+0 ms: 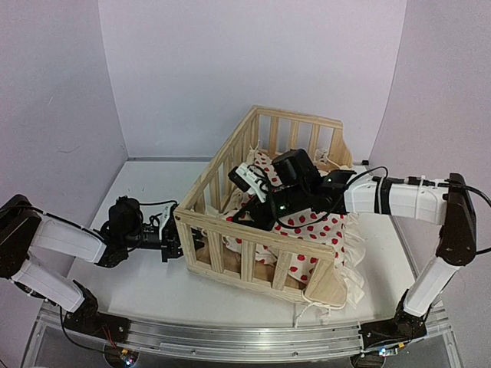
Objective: Set up the pet bed
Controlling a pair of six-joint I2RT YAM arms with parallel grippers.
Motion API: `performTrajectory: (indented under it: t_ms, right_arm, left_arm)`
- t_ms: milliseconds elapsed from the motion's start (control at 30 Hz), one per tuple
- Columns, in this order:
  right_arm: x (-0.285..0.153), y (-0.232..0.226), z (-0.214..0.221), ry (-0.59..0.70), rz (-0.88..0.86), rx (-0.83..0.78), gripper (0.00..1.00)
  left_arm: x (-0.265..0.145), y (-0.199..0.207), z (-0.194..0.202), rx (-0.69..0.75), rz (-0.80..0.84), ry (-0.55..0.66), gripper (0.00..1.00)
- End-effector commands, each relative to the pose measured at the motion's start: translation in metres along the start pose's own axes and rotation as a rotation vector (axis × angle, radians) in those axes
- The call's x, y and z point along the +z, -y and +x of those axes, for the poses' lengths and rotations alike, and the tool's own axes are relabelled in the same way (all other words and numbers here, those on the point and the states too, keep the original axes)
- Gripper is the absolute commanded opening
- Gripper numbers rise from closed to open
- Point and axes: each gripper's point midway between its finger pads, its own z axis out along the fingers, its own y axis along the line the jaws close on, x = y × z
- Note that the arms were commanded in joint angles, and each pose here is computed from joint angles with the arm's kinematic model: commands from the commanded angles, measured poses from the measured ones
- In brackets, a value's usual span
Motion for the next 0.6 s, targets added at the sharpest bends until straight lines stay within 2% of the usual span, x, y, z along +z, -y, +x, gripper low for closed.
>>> performTrajectory:
  t_ms: [0,367,567]
  right_arm:
    - [0.001,-0.012,-0.017,0.081,-0.054,0.017,0.0]
    - [-0.002,-0.024,-0.016,0.12,-0.099,0.024,0.0]
    - [0.001,-0.028,-0.009,0.107,-0.101,0.015,0.0]
  left_arm:
    - [0.001,-0.007,-0.03,0.131,-0.044,0.083,0.3]
    - [-0.008,-0.026,-0.051,0.076,-0.214,0.175,0.29]
    - [-0.013,-0.034,-0.057,0.029,-0.283,0.205,0.24]
